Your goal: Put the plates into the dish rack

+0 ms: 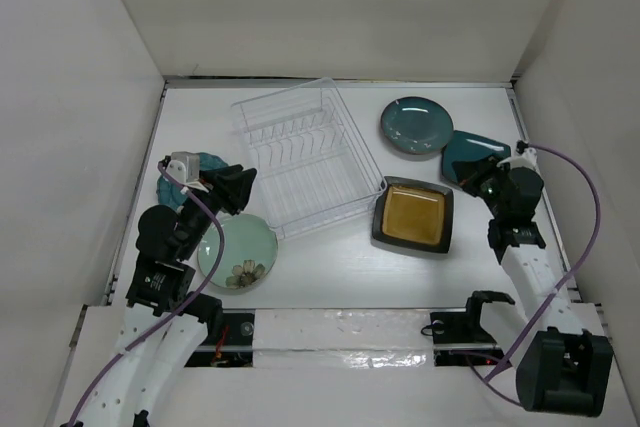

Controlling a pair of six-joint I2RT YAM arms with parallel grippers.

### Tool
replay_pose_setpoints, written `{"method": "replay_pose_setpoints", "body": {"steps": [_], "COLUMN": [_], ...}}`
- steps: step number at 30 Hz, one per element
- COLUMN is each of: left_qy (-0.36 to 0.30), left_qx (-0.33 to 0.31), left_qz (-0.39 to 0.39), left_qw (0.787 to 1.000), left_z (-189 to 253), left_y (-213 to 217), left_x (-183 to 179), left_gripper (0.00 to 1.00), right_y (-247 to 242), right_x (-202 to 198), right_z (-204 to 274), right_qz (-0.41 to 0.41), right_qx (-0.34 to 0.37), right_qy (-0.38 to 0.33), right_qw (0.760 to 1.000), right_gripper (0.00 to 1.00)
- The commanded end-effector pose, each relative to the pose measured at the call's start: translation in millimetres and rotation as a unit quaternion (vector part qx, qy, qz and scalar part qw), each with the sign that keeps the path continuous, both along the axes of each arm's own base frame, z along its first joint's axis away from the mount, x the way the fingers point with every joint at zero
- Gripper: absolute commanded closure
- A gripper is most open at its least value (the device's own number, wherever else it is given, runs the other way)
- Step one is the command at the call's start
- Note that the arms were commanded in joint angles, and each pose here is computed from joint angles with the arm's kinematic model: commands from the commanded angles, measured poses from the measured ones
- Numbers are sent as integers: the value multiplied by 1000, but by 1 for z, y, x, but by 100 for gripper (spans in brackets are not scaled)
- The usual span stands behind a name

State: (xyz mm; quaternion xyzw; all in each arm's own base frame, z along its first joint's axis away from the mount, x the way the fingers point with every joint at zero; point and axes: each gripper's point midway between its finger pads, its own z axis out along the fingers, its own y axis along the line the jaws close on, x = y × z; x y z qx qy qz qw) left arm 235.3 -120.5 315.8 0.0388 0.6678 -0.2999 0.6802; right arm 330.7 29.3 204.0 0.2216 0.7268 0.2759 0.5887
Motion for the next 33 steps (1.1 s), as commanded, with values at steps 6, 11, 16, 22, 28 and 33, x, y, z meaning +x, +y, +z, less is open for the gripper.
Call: {"method": "replay_pose_setpoints", "body": {"steps": [6, 11, 16, 22, 28, 33], "left_qy": [-41, -49, -62, -67, -74, -83], "left_qx": [-6, 0, -3, -15, -32, -35], "left_qz": [3, 0, -8, 41, 81, 84], "left_qw": [999, 999, 998, 997, 993, 992], "left_z": [26, 27, 30, 35, 40, 44], "left_y": [3, 3, 2, 20, 36, 38], "left_x": [-4, -7, -12, -11, -13, -18], "left_gripper": [65, 71, 95, 100, 100, 100], "right_y": [67, 116, 184, 269, 358, 391], "right_x": [0, -17, -53, -108, -170, -201], "right_z": [36, 55, 80, 83, 49, 5], "right_qz": [120, 201, 289, 385, 428, 387], "right_qx": [-58, -83, -74, -25, -40, -4], "right_qy": [-28, -45, -71, -63, -12, 50], "right_qw": [991, 975, 952, 921, 903, 921], "right_gripper": [82, 85, 100, 100, 100, 100]}}
